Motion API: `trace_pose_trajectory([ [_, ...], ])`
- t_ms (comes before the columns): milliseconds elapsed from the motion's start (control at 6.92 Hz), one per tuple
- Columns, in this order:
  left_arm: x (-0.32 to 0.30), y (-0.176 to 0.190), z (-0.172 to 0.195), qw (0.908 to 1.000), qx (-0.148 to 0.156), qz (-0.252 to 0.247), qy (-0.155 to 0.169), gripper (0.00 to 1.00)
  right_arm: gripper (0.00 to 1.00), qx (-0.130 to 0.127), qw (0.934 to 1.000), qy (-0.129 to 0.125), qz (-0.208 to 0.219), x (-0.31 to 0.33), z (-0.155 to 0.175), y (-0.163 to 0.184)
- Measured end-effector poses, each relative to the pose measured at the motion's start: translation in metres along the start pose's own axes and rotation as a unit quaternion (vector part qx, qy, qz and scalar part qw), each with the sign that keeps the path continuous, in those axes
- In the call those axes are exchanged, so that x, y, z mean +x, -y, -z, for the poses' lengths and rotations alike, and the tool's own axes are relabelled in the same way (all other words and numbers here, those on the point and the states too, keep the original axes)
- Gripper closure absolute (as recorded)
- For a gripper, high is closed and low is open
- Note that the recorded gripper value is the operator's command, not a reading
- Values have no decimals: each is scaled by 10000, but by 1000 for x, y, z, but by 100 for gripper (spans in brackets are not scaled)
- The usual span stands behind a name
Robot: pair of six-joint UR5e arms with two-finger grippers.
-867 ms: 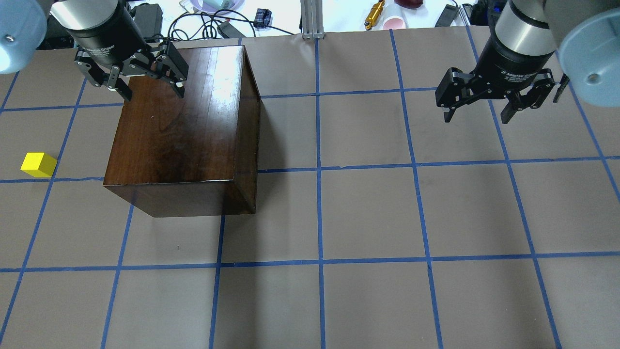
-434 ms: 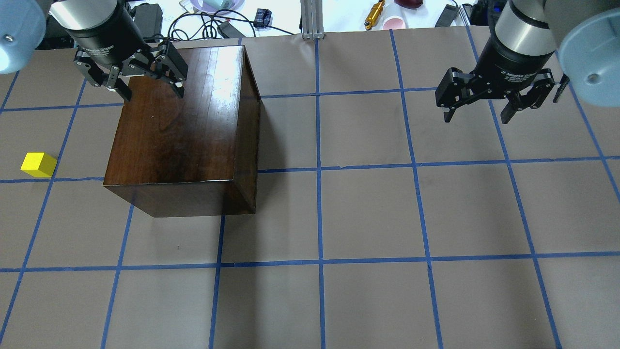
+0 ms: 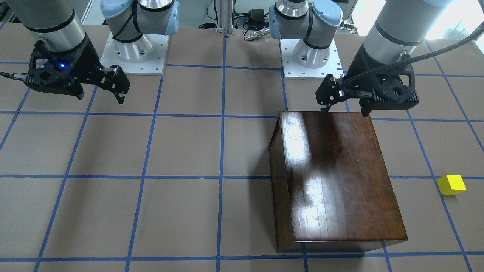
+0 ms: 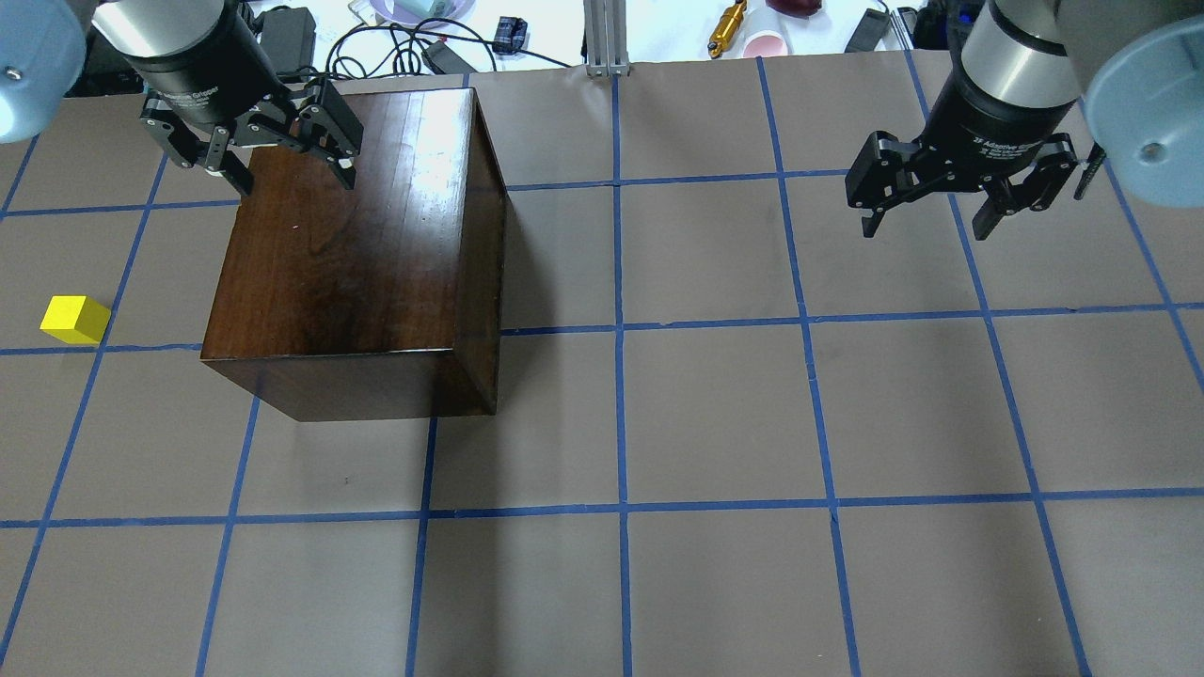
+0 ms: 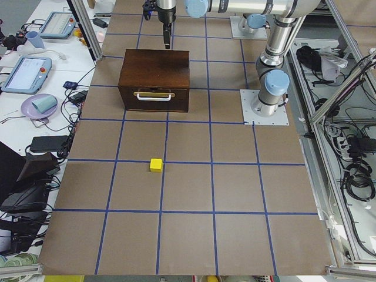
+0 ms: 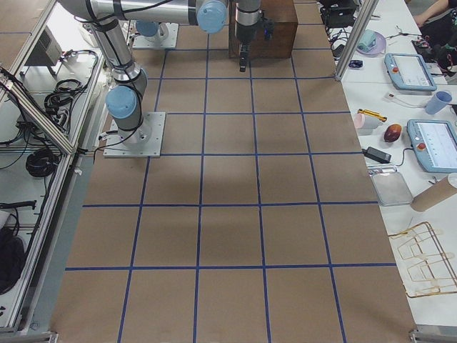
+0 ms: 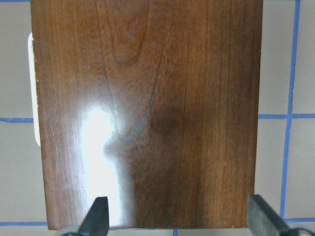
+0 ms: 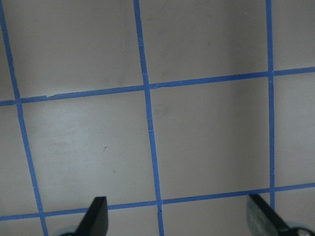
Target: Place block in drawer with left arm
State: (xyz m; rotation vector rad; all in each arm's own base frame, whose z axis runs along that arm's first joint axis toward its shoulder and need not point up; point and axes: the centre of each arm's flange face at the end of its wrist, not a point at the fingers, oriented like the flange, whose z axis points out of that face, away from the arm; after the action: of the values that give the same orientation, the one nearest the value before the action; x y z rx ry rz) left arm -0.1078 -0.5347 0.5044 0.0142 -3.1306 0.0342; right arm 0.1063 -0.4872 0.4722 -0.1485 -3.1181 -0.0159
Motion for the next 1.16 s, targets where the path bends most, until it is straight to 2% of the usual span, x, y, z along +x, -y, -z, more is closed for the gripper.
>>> trace_pose_trajectory([
  [1156,-5,-1,1,10000,4,40,58,0,0,0,10000,-2,0,0,0,0],
])
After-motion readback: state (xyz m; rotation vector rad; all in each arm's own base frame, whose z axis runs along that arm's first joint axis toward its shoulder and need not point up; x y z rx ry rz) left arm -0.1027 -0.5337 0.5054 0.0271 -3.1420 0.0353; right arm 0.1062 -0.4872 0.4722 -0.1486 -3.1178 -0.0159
